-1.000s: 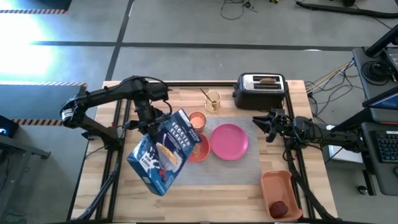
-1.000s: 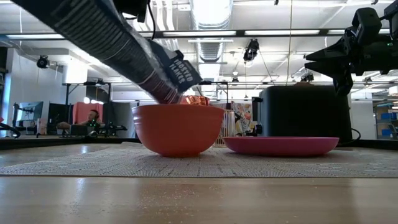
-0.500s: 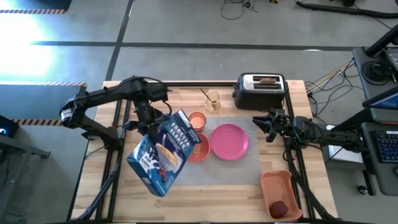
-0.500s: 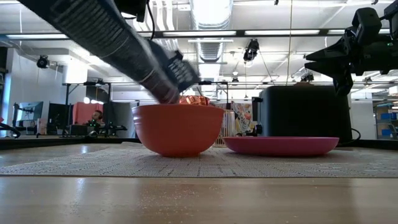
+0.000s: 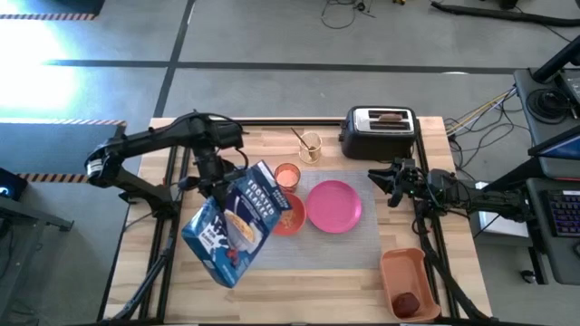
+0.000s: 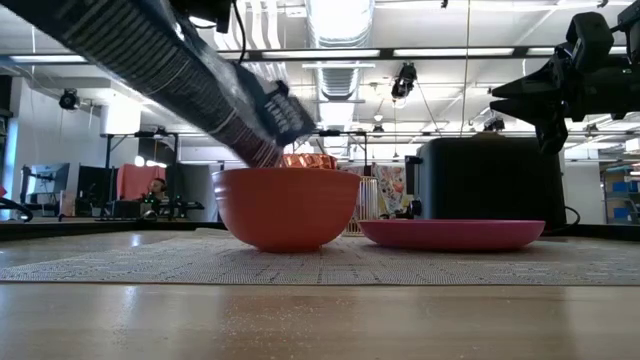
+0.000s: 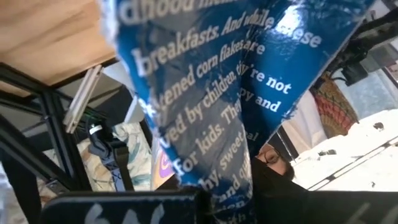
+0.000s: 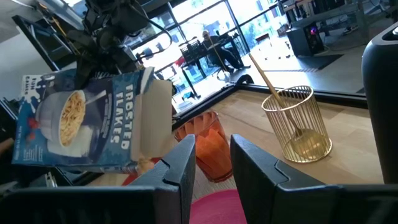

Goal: Arrange a breakfast setting
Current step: Pour the cereal from the blue cereal box into the orange bowl on the gray tablemat

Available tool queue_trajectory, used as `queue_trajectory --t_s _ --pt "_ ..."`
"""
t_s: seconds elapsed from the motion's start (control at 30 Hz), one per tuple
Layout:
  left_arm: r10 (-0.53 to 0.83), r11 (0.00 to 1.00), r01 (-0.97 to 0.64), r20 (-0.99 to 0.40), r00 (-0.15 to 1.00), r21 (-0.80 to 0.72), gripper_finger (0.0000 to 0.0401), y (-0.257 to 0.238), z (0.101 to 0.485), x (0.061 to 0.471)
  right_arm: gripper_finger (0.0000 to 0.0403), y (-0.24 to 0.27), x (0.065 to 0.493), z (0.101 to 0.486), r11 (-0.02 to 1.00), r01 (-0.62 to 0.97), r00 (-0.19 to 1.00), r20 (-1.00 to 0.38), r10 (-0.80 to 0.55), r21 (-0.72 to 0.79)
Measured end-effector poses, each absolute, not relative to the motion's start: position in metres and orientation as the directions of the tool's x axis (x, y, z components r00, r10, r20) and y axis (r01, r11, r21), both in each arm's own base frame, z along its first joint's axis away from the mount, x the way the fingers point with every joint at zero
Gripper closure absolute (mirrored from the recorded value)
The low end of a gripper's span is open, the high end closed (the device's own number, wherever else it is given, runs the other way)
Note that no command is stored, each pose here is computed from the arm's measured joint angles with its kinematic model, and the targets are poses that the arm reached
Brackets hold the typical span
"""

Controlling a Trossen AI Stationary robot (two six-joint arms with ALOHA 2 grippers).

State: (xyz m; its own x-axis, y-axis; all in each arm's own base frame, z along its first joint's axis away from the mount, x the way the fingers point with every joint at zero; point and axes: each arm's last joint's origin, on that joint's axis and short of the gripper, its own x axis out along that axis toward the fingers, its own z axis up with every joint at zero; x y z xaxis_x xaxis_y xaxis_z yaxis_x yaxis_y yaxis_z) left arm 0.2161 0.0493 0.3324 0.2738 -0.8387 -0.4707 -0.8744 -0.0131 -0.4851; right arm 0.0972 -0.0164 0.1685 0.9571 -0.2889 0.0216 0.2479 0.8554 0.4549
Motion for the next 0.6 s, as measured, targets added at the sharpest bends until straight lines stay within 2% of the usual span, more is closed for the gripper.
queue_trajectory --t_s 0.6 --pt "-0.842 -0.003 -0.876 -0.471 0.262 -0.482 0.0387 0.0455 0.3325 0.2158 0.0312 -0.0164 0.0972 0.1685 0.855 0.248 0.957 0.022 -0.289 0.455"
